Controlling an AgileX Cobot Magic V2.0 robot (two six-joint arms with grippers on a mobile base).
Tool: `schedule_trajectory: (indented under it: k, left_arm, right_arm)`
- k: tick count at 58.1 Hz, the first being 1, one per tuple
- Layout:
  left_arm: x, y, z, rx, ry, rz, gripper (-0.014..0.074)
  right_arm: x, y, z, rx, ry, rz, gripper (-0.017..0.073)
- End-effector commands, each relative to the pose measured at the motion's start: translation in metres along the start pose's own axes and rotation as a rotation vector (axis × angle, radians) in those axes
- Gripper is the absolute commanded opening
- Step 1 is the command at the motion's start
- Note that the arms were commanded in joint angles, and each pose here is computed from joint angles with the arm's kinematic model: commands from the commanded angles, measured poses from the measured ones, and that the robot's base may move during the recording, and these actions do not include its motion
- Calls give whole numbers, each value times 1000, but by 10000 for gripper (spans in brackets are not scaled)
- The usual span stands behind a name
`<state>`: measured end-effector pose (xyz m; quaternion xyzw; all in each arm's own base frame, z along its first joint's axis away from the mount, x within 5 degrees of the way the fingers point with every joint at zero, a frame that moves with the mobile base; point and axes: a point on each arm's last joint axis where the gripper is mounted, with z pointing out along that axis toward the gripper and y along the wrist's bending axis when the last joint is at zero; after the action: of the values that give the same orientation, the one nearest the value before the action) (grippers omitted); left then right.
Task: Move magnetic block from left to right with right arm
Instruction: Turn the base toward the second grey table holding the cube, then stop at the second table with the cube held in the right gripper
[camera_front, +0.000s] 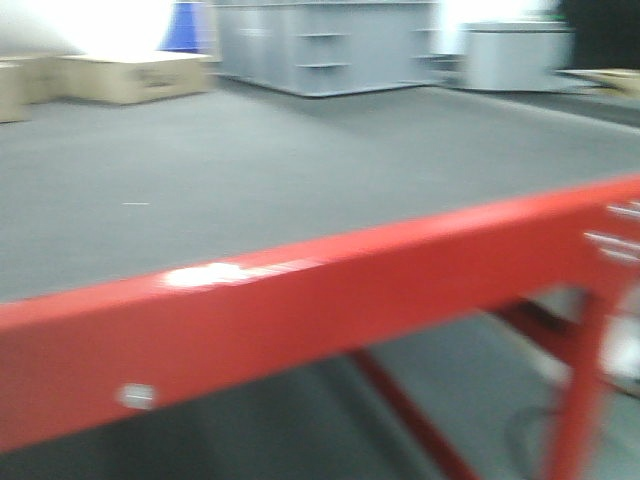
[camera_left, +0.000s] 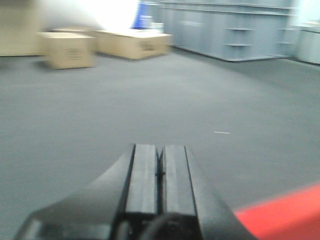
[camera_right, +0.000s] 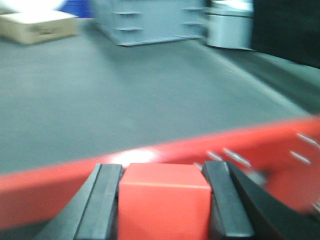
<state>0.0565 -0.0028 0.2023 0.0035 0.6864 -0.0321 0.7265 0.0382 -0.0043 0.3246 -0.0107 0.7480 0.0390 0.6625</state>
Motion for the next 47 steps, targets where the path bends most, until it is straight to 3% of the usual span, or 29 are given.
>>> schedule_trajectory:
  k: [1,47]
  left_arm:
    - [-6,1,-1,-5,-91,-11,-126]
    - [-6,1,-1,-5,-91,-11,-126]
  right_arm:
    - [-15,2,-1,-10,-94,-23,198]
    - [-15,2,-1,-10,-94,-23,198]
